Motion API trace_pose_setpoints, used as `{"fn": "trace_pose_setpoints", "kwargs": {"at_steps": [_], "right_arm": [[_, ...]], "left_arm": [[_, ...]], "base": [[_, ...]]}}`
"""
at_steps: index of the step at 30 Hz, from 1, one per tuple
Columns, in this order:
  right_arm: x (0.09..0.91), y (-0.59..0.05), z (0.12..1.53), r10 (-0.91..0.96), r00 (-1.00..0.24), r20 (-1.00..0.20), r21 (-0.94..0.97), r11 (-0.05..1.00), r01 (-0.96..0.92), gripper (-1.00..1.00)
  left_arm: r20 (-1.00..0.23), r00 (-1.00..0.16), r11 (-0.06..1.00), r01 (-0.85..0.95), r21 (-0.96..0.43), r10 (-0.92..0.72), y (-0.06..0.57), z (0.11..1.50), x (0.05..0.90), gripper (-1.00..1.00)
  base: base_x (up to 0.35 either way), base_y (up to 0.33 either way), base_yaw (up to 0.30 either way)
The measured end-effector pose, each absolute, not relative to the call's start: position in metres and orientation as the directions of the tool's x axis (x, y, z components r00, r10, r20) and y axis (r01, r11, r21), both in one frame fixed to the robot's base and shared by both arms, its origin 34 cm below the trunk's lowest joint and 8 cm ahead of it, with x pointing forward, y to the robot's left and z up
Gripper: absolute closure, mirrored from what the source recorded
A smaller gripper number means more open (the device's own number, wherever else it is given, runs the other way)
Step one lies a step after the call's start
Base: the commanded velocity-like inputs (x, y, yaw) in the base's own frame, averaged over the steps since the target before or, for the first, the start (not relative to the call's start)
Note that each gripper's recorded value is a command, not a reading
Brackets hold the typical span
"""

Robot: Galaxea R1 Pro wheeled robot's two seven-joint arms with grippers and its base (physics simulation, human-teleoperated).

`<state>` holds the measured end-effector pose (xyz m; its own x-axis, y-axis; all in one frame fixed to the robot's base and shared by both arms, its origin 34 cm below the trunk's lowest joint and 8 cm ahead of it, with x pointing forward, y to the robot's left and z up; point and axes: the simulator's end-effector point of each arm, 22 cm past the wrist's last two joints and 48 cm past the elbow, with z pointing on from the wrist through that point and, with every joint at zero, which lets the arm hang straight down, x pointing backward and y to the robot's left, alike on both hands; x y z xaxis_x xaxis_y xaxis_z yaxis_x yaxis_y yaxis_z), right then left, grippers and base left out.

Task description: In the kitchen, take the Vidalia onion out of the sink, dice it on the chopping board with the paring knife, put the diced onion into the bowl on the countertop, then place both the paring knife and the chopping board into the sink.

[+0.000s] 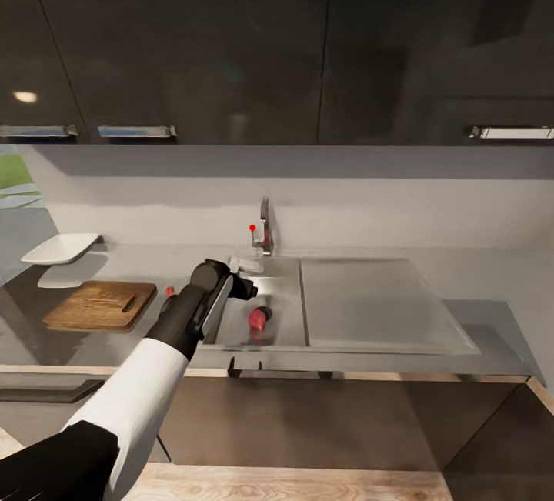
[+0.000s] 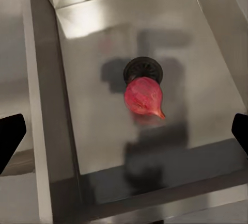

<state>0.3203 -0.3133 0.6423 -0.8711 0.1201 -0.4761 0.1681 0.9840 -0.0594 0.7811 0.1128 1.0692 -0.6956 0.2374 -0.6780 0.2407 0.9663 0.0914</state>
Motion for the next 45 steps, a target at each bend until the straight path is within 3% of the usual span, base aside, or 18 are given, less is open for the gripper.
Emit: {"fn": "trace_pose_setpoints", "kwargs": {"at_steps": [17,33,45], "right_arm": [[0.315,-0.314,0.640,0.121,-0.880,-0.458,-0.063,0.984,0.168,-1.00],[0.308,-0.316,0.636,0.120,-0.889,-0.442,-0.068,0.984,0.167,-1.00],[0.303,-0.316,0.633,0.120,-0.895,-0.429,-0.072,0.983,0.167,-1.00]], "left_arm": [[-0.605,-0.776,0.966,0.256,-0.045,0.177,0.093,1.028,0.763,-1.00],[-0.574,-0.801,0.965,0.253,-0.067,0.170,0.092,1.004,0.760,-1.00],[-0.560,-0.811,0.967,0.247,-0.067,0.169,0.094,0.989,0.760,-1.00]], "base": [[0.000,0.000,0.000],[0.002,0.000,0.000],[0.209,0.000,0.000]]}}
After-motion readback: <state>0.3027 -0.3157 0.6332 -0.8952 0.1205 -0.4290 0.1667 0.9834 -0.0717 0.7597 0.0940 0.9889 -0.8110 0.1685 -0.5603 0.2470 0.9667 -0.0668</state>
